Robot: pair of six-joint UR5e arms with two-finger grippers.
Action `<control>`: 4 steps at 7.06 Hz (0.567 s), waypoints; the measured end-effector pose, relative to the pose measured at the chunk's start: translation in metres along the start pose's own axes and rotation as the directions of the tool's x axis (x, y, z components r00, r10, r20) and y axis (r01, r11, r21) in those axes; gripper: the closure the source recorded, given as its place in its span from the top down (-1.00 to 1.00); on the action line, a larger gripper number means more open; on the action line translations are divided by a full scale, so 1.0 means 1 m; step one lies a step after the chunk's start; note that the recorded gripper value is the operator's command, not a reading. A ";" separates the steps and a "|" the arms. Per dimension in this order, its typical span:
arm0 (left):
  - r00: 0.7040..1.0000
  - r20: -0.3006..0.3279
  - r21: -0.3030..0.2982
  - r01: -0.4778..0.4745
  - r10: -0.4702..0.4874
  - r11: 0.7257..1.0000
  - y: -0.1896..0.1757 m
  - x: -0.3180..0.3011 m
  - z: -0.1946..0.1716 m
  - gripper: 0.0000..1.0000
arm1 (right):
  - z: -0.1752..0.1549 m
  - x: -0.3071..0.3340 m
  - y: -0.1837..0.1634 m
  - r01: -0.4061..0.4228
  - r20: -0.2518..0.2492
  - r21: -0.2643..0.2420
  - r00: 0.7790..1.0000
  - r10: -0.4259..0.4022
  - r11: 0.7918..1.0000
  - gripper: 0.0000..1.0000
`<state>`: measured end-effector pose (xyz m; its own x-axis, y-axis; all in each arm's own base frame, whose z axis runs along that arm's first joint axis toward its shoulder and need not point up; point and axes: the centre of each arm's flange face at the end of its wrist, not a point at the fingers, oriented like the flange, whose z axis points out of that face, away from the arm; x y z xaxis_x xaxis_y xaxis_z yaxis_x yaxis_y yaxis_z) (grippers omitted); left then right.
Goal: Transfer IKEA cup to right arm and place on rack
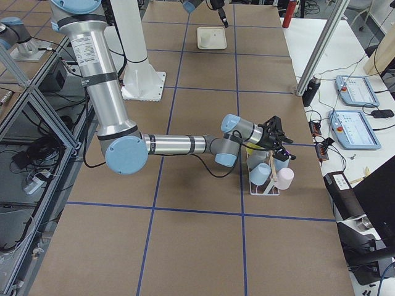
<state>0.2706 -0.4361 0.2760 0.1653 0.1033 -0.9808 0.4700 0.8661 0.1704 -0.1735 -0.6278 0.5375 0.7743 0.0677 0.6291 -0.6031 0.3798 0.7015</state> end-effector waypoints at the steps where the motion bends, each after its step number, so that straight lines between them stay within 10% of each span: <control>1: 1.000 -0.002 0.000 0.000 0.000 1.000 0.000 0.001 -0.001 1.00 | -0.002 0.000 0.000 -0.002 0.008 0.003 1.000 0.002 1.000 1.00; 4: 1.000 -0.007 -0.027 -0.012 0.011 1.000 0.003 0.001 -0.009 1.00 | -0.008 0.001 -0.026 -0.021 0.071 -0.018 0.997 0.022 1.000 1.00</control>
<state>0.2646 -0.4296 0.2747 0.1647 0.1164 -0.9795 0.4441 0.8779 0.1790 -0.1557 -0.6300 0.5172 0.7453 0.0099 0.6667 -0.6153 0.3953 0.6820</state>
